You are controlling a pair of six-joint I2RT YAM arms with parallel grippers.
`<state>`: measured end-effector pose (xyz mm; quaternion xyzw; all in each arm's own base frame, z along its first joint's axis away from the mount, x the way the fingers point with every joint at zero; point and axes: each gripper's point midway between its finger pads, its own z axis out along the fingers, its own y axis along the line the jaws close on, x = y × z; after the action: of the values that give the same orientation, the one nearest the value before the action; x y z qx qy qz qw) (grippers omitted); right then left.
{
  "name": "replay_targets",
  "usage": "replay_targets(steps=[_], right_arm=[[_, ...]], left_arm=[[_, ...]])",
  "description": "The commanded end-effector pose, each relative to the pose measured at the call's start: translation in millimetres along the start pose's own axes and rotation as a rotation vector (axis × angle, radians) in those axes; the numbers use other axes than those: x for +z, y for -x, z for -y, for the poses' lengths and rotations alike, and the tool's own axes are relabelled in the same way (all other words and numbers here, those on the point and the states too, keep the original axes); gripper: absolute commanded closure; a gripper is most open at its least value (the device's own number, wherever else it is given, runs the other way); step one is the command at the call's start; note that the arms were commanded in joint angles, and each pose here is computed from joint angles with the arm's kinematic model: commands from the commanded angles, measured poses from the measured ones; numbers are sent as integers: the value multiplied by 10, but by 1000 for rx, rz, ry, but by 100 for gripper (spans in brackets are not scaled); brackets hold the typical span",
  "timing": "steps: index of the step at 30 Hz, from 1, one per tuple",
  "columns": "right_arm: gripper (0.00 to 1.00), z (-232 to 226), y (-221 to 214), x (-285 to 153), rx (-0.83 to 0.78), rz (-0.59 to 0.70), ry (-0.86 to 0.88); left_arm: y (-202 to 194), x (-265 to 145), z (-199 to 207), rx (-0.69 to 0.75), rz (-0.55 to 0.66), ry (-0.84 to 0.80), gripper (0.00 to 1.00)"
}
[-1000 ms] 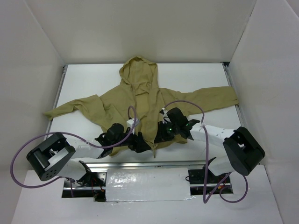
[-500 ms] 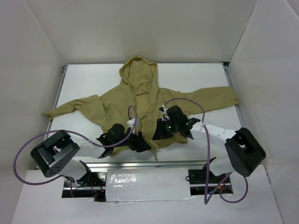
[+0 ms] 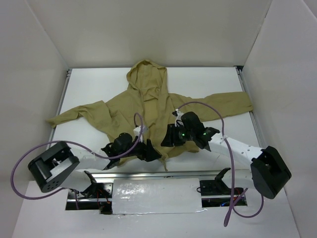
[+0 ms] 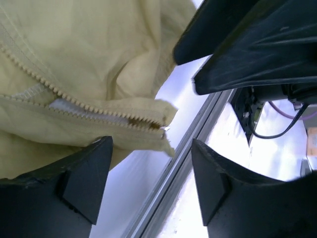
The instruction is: Zip up the jacket
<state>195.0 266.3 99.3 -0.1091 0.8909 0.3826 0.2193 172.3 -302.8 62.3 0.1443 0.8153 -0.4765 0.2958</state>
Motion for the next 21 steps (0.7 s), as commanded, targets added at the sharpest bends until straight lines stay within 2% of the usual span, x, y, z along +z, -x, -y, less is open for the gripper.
replay_targets(steps=[1, 5, 6, 9, 11, 14, 15, 16, 21], right_arm=[[52, 27, -11, -38, -26, 25, -13], [51, 53, 1, -43, -19, 41, -26], [51, 54, 11, -43, -15, 45, -29], [51, 104, 107, -103, 5, 88, -76], [51, 168, 204, -153, 41, 144, -122], [49, 166, 357, -291, 82, 235, -129], [49, 159, 367, -312, 88, 245, -126], [49, 154, 381, -332, 90, 255, -125], [50, 77, 402, -435, 66, 275, -95]], left_arm=[[292, -70, 111, 4, 121, 56, 21], [382, -162, 148, -38, 183, 142, 15], [299, -180, 126, -55, 152, 169, 15], [374, -230, 131, -138, 212, 263, 19], [231, -249, 138, -231, 197, 296, 20], [63, -224, 142, -348, 209, 309, 21], [76, -176, 268, -384, 230, 251, 23], [65, -160, 299, -396, 243, 226, 28], [-18, -62, 289, -413, 284, 184, 30]])
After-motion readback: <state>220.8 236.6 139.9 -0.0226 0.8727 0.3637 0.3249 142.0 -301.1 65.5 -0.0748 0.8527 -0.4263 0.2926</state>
